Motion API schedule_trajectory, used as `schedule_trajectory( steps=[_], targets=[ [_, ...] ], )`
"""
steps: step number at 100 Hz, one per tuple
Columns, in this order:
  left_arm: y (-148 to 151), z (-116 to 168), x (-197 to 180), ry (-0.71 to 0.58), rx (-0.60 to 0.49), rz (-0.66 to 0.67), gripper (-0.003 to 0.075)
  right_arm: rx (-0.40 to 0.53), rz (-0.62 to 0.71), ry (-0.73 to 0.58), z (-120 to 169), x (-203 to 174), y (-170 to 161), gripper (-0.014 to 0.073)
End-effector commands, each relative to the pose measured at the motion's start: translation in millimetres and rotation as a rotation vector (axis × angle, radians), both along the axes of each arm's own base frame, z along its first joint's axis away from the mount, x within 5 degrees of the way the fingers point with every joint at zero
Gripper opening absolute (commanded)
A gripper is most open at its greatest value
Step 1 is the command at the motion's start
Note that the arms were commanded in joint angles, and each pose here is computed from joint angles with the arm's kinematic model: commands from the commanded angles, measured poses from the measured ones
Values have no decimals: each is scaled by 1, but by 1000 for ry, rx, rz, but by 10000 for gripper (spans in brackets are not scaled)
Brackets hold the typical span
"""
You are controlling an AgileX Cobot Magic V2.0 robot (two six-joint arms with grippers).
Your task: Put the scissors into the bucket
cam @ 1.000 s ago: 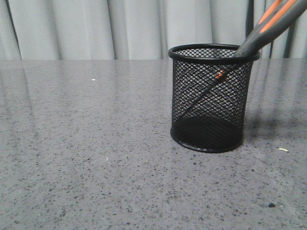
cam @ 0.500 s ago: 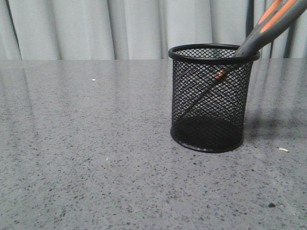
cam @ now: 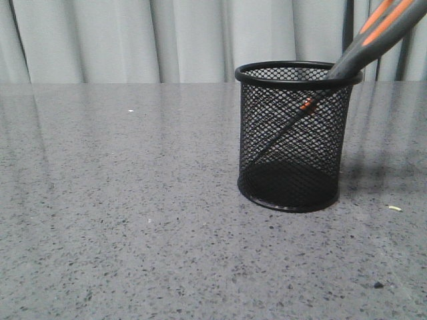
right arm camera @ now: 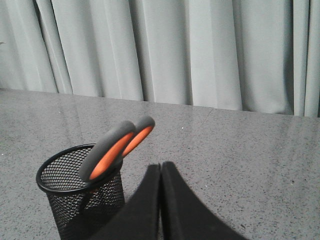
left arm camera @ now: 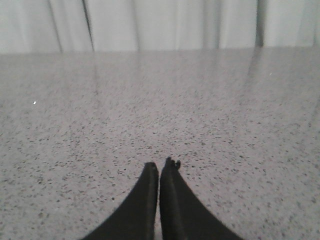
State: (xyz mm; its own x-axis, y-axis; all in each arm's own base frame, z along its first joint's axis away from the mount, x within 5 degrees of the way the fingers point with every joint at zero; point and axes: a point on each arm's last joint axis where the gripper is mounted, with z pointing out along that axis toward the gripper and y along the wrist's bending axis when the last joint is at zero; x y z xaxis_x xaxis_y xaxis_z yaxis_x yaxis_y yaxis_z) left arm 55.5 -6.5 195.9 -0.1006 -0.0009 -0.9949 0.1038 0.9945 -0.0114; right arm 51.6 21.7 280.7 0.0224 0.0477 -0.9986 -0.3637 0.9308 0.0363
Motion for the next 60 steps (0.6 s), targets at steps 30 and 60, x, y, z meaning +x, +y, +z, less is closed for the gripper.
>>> schedule_trajectory(
  steps=[30,60],
  targets=[
    [5,-3,0,-89,-28,85,-20,36,-15,-89,16,-1,-2,-50],
    [5,-3,0,-89,-28,87,-20,36,-15,-89,16,-1,-2,-50]
  ],
)
